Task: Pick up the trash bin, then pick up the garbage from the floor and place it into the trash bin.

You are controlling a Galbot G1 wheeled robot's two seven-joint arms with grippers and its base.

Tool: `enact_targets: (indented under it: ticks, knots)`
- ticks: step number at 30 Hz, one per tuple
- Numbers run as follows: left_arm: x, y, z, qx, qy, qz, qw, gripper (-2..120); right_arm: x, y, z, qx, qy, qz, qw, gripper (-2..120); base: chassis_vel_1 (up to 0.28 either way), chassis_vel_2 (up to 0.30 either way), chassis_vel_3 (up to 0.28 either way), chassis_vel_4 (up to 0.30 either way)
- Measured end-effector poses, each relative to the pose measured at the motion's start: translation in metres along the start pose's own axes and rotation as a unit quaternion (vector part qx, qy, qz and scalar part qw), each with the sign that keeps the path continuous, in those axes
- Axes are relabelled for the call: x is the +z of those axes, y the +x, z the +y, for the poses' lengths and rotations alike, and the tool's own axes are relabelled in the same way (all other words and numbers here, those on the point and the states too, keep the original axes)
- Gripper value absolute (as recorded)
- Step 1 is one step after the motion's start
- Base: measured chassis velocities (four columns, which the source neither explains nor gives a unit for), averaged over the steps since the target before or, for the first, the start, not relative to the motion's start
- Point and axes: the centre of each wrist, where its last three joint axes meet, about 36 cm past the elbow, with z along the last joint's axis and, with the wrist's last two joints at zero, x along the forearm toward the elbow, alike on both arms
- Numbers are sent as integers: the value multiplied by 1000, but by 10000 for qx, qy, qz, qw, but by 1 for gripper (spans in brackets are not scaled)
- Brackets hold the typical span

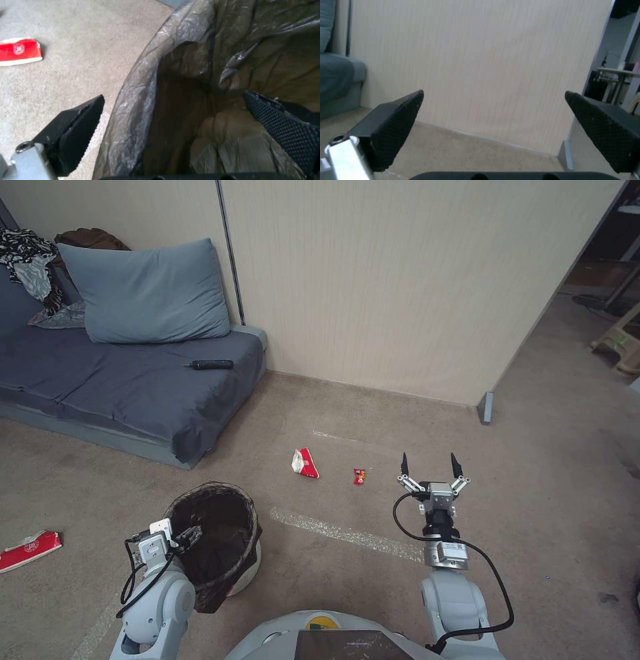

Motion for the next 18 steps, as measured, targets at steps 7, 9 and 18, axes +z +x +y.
enact_targets:
  ticks: [7, 9, 18]
  knots:
    - [8, -9, 1, 20, -5, 183, 9998, 80, 0, 0, 0, 17, -7, -11, 10000, 100, 0, 0, 0, 0]
    - [11, -10, 1, 13, -2, 231, 9997, 72, 0, 0, -1, 25, -9, -17, 10000, 100, 0, 0, 0, 0]
    - [13, -11, 1, 42, -3, 261, 9997, 40, 0, -2, 0, 32, -14, -32, 10000, 100, 0, 0, 0, 0]
